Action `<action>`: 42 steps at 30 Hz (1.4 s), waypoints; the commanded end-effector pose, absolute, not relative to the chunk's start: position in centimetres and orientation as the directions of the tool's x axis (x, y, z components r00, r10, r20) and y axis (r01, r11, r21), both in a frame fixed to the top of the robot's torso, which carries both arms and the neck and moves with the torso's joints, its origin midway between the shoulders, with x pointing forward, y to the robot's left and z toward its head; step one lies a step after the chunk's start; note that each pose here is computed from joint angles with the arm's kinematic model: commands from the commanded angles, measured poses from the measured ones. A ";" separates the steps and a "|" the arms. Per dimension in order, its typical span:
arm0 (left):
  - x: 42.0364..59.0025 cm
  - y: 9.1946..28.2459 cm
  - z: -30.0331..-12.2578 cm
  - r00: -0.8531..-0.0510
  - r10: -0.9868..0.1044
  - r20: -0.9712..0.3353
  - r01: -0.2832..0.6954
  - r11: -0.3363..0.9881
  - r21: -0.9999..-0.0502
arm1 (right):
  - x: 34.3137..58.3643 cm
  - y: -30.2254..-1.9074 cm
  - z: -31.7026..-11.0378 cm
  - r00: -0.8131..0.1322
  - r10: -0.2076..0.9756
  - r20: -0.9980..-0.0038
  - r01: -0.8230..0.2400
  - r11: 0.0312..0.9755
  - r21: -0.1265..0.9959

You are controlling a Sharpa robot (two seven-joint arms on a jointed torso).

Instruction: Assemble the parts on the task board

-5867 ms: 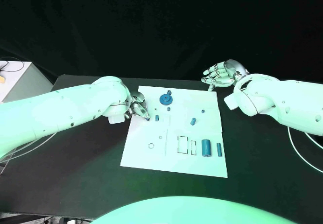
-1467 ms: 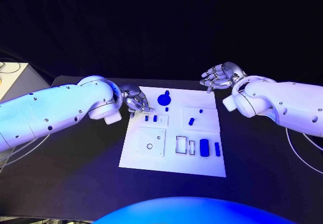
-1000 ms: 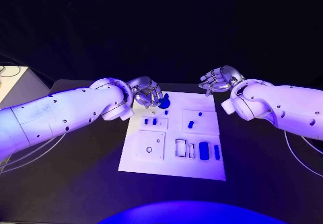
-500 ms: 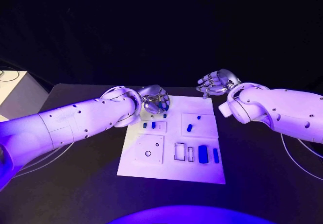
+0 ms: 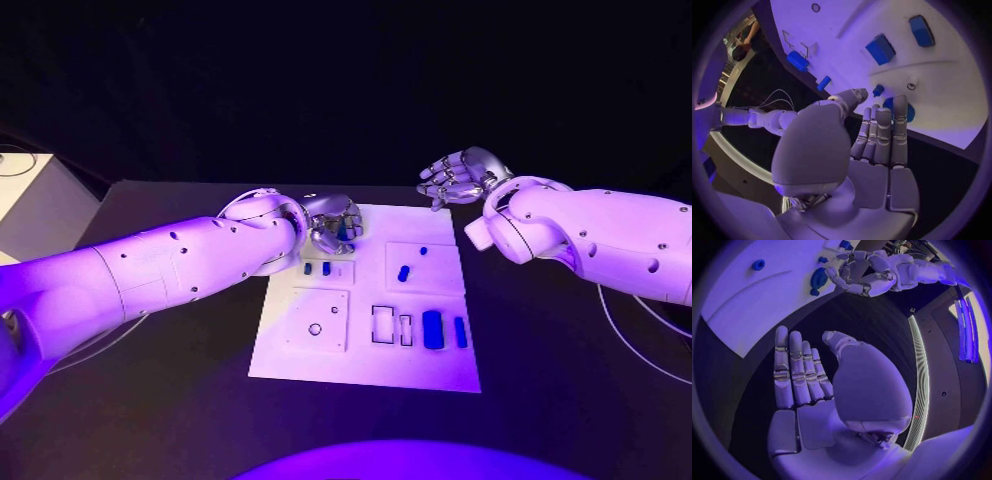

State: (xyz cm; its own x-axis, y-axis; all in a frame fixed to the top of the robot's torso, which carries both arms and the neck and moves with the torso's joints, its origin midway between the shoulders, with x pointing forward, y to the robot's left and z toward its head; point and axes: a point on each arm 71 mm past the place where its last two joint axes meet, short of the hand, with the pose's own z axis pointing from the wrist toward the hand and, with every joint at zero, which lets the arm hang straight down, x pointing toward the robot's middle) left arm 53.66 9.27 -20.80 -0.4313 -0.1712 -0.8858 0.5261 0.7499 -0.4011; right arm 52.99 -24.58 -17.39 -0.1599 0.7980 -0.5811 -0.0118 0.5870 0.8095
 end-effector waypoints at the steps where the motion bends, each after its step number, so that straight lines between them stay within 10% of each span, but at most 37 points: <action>1: 53.6 9.0 -21.2 -0.439 -0.106 -0.892 0.527 0.774 -0.351 | 52.9 -24.4 -17.3 -0.162 0.796 -0.584 -0.029 0.588 0.809; 42: 53.6 7.8 -22.6 -0.476 -0.036 -0.879 0.512 0.801 -0.310 | 52.8 -24.0 -17.3 -0.179 0.794 -0.581 -0.029 0.586 0.810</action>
State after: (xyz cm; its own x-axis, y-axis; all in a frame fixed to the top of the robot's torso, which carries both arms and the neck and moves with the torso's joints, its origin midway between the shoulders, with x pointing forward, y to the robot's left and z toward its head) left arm 53.87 7.96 -22.12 -0.4432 -0.0578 -0.8946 0.5108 0.8038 -0.3050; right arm 52.84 -24.21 -17.34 -0.1683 0.7983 -0.5782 -0.0159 0.5843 0.8114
